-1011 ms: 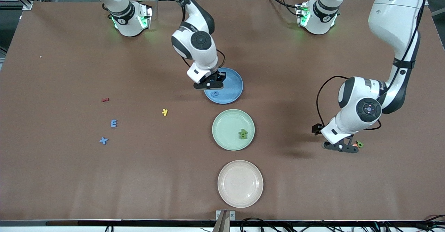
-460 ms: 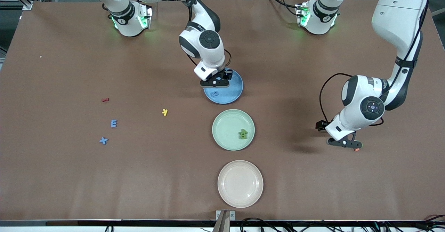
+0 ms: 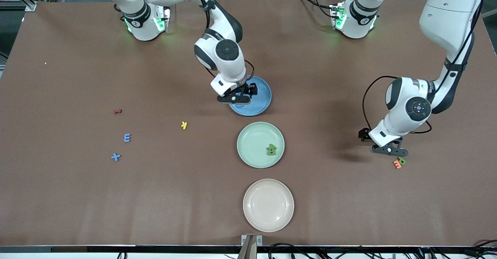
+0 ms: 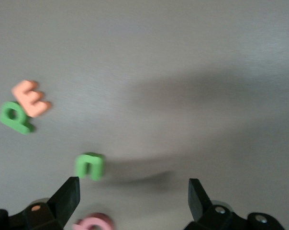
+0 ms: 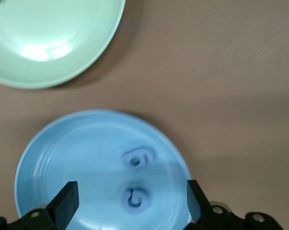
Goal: Sort letters by color into matching plates
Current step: 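Release the G on the blue plate while the left gripper returns, then grasp the green n with the left gripper while the right gripper reaches m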
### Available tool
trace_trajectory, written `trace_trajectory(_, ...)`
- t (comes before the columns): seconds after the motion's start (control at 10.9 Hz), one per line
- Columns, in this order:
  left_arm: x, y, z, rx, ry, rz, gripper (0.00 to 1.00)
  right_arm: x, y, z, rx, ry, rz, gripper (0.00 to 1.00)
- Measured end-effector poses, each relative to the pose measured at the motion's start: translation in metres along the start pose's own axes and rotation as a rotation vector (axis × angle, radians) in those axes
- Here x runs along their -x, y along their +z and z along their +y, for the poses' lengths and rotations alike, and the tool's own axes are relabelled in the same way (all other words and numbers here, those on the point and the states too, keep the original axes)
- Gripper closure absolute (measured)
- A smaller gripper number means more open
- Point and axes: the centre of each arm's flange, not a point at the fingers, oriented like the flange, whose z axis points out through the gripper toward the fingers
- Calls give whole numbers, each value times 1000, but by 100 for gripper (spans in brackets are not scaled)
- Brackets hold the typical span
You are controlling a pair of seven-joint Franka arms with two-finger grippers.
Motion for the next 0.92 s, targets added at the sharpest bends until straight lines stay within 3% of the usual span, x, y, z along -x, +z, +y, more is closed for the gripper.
trace_trajectory(0.46, 9, 5, -39, -34, 122, 47, 0, -78, -42, 77, 30, 31, -4, 0)
trace_trajectory(0.74, 12, 13, -40, -33, 134, 45, 0, -123, -54, 136, 37, 73, -3, 0)
trace_trajectory(0.92, 12, 17, -41, -31, 132, 49, 5, -156, -60, 190, 40, 71, -2, 0)
